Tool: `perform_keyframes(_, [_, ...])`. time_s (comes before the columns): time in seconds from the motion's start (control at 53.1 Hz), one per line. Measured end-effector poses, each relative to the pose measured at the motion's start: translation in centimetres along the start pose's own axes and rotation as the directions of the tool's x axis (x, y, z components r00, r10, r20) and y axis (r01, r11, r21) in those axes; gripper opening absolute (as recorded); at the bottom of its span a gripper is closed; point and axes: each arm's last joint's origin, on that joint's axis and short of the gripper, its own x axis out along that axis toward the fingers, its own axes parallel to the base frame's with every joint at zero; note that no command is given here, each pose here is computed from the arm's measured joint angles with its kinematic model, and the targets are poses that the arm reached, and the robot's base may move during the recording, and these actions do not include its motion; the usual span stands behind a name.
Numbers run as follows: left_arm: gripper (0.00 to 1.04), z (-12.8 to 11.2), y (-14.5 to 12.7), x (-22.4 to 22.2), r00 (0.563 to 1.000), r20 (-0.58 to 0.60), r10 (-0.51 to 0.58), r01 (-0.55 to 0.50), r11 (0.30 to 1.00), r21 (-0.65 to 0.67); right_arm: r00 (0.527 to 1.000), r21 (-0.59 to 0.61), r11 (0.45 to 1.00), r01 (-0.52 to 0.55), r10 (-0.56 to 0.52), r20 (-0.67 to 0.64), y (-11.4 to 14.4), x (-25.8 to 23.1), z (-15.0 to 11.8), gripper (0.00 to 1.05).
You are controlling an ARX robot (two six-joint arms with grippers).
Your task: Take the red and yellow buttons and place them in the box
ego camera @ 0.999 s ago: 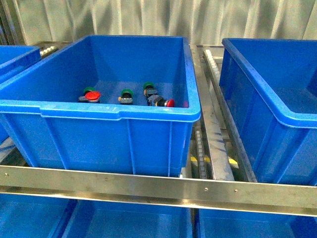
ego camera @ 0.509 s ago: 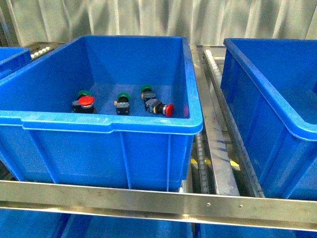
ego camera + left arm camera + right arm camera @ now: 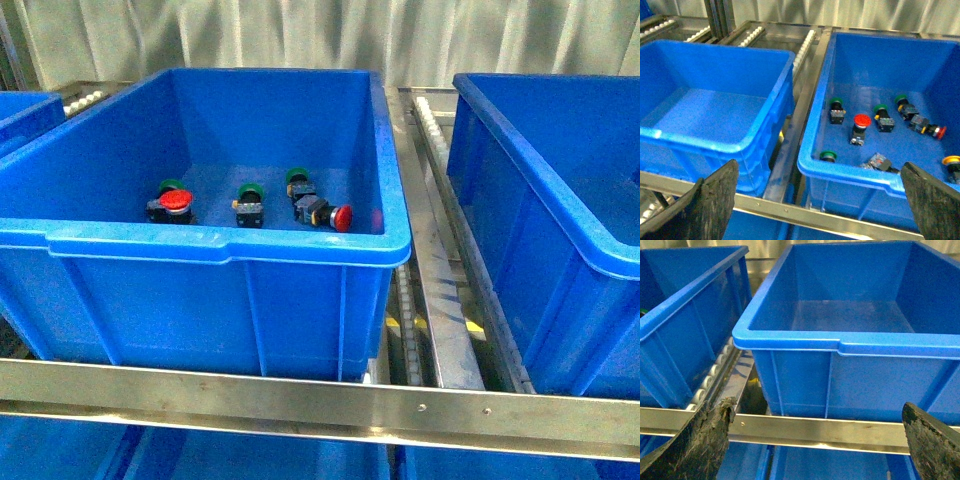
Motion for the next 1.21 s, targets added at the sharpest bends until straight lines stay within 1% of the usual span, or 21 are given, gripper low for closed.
perform_keyframes(0.075, [0.97, 1.6, -0.6, 2.4, 1.0, -0.027, 0.014, -0.013, 1.0, 0.029, 1.0, 0.0, 1.0, 0.0, 0.0, 0.0, 0.0, 0.0, 0.0, 0.99])
perform_keyframes(0.132, [0.97, 2.7, -1.3, 5.0, 0.996, -0.084, 0.032, -0.027, 0.998, 0.052, 1.0, 0.0, 1.0, 0.0, 0.0, 0.0, 0.0, 0.0, 0.0, 0.99])
perform_keyframes(0.17, [0.97, 3.0, -1.8, 6.5, 0.992, -0.116, 0.039, -0.032, 0.998, 0.062, 1.0, 0.0, 1.0, 0.0, 0.0, 0.0, 0.0, 0.0, 0.0, 0.99])
perform_keyframes(0.32, [0.97, 3.4, -4.7, 13.1, 0.968, -0.244, 0.062, -0.034, 0.992, 0.118, 1.0, 0.0, 1.0, 0.0, 0.0, 0.0, 0.0, 0.0, 0.0, 0.99])
perform_keyframes(0.452, [0.97, 3.8, -7.3, 17.3, 0.952, -0.303, 0.047, -0.003, 0.99, 0.143, 1.0, 0.0, 1.0, 0.0, 0.0, 0.0, 0.0, 0.0, 0.0, 0.99])
perform_keyframes(0.528, [0.97, 3.9, -8.6, 19.3, 0.943, -0.327, 0.067, -0.013, 0.986, 0.164, 1.0, 0.0, 1.0, 0.0, 0.0, 0.0, 0.0, 0.0, 0.0, 0.99])
perform_keyframes(0.622, [0.97, 3.2, -10.0, 22.1, 0.923, -0.371, 0.104, -0.032, 0.981, 0.194, 1.0, 0.0, 1.0, 0.0, 0.0, 0.0, 0.0, 0.0, 0.0, 0.99])
perform_keyframes(0.792, [0.97, 1.3, -11.2, 25.1, 0.896, -0.427, 0.123, -0.039, 0.979, 0.201, 1.0, 0.0, 1.0, 0.0, 0.0, 0.0, 0.0, 0.0, 0.0, 0.99])
perform_keyframes(1.056, [0.97, -1.4, -12.2, 27.4, 0.874, -0.468, 0.128, -0.031, 0.978, 0.209, 1.0, 0.0, 1.0, 0.0, 0.0, 0.0, 0.0, 0.0, 0.0, 0.99])
perform_keyframes(1.206, [0.97, -2.4, -12.9, 28.3, 0.868, -0.484, 0.109, -0.018, 0.982, 0.19, 1.0, 0.0, 1.0, 0.0, 0.0, 0.0, 0.0, 0.0, 0.0, 0.99])
